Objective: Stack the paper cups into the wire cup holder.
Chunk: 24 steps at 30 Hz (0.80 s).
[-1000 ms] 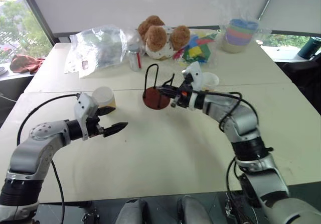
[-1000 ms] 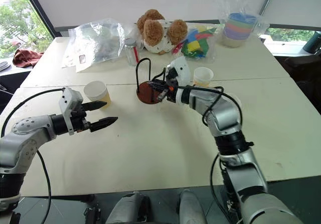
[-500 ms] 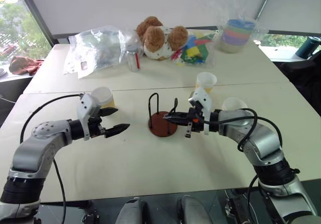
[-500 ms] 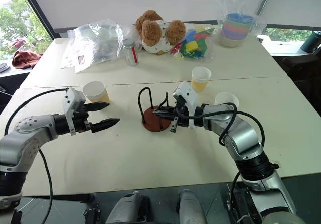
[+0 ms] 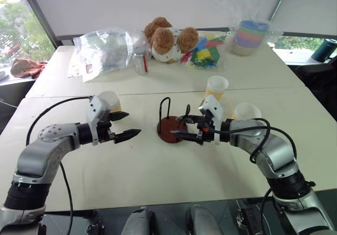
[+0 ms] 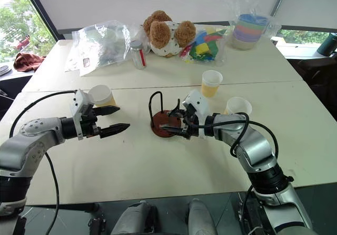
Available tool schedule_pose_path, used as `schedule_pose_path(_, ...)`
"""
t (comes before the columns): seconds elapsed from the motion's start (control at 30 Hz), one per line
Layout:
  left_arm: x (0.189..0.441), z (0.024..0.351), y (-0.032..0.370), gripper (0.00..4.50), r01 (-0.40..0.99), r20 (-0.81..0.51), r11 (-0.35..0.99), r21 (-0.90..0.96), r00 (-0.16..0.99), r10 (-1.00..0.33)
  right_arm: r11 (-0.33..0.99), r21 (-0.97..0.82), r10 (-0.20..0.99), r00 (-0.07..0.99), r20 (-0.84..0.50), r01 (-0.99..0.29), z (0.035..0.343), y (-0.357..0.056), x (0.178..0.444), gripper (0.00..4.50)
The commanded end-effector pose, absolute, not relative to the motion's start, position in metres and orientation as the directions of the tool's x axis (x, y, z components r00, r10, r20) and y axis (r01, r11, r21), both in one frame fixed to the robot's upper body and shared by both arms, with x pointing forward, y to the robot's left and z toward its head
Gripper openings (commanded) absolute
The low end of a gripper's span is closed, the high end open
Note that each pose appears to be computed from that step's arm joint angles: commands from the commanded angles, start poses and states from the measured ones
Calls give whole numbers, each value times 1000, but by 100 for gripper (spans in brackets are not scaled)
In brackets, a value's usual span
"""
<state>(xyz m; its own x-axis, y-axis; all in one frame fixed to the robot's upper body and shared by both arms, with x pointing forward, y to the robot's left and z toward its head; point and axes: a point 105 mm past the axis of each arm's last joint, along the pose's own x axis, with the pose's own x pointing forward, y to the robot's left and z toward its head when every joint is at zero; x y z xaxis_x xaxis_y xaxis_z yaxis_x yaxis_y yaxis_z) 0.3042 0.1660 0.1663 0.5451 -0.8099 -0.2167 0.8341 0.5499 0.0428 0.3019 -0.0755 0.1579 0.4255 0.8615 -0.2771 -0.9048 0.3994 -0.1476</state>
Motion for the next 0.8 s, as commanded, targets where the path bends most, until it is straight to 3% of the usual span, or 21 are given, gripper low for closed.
schedule_pose_path(0.03,301,181,159,450,861,-193,503,71,507,-840,387,-219,869,433,-238,-896,179,-81,295,413)
schedule_pose_path(0.3,283,192,145,450,945,-274,316,88,328,-904,383,-178,766,419,-487,-906,172,-144,239,413)
schedule_pose_path(0.43,261,199,130,450,988,-334,140,59,151,-930,520,-277,634,583,-509,-808,194,-190,263,413)
schedule_pose_path(0.53,254,205,126,450,996,-348,82,34,89,-933,563,-370,527,666,-528,-739,201,-219,278,413)
schedule_pose_path(0.8,253,201,127,450,995,-360,93,23,95,-928,562,-444,406,701,-586,-697,183,-263,302,413)
